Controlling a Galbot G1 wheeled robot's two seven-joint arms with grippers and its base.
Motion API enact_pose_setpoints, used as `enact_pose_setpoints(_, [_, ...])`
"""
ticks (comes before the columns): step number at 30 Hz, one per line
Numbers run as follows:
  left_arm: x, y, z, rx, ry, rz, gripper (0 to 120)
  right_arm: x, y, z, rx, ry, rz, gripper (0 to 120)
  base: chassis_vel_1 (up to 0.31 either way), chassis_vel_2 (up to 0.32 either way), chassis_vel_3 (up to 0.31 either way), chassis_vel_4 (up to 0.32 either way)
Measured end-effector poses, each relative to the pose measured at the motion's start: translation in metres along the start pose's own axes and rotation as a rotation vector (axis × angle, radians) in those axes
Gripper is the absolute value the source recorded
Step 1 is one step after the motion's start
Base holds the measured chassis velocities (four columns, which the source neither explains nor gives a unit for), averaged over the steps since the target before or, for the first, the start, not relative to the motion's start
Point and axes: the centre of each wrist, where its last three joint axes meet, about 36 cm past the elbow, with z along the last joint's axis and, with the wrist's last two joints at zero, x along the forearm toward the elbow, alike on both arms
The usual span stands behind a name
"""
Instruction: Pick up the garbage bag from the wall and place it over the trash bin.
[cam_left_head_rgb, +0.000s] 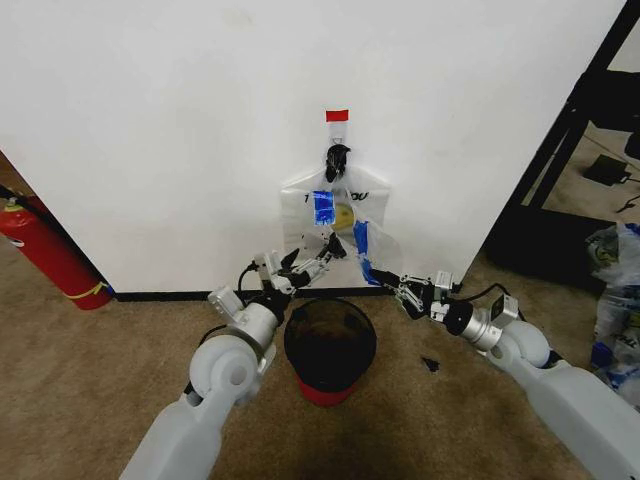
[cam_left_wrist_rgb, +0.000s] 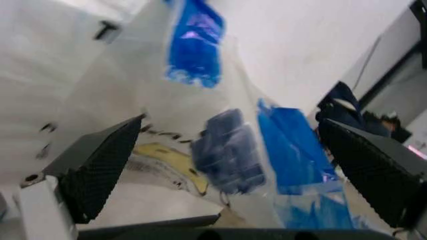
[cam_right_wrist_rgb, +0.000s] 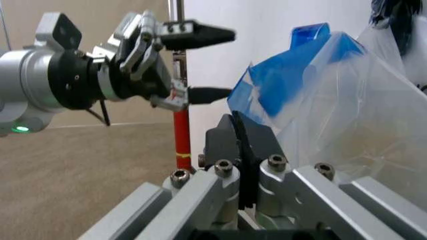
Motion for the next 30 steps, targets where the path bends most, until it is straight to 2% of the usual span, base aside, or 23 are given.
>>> enact_pose_setpoints(6, [-0.019,-0.008,0.004,-0.062,0.02,0.038,99,0.0,0.0,0.002,0.004,0.004,0.001,0,0.0,0.0,0.0,0.0])
enact_pose_setpoints(9, [-0.033,-0.013,0.003,-0.085,0.049,0.002,98,0.0,0.0,0.004,0.004,0.003,0.003,0,0.0,0.0,0.0,0.0])
enact_pose_setpoints(12, [-0.045,-0.012,0.001,-0.105,0.073,-0.076,97,0.0,0.0,0.004,0.005,0.0,0.006,0,0.0,0.0,0.0,0.0])
enact_pose_setpoints(20, [-0.055,-0.008,-0.002,-0.123,0.098,-0.166,91,0.001,-0.002,0.004,0.011,0.0,0.011,0,0.0,0.0,0.0,0.0])
enact_pose_setpoints(27, [-0.058,-0.005,-0.002,-0.131,0.111,-0.186,77,0.001,-0.003,0.005,0.012,-0.003,0.016,0,0.0,0.0,0.0,0.0])
enact_pose_setpoints(30, [-0.057,-0.001,0.0,-0.138,0.118,-0.2,67,0.001,-0.003,0.006,0.014,-0.006,0.019,0,0.0,0.0,0.0,0.0])
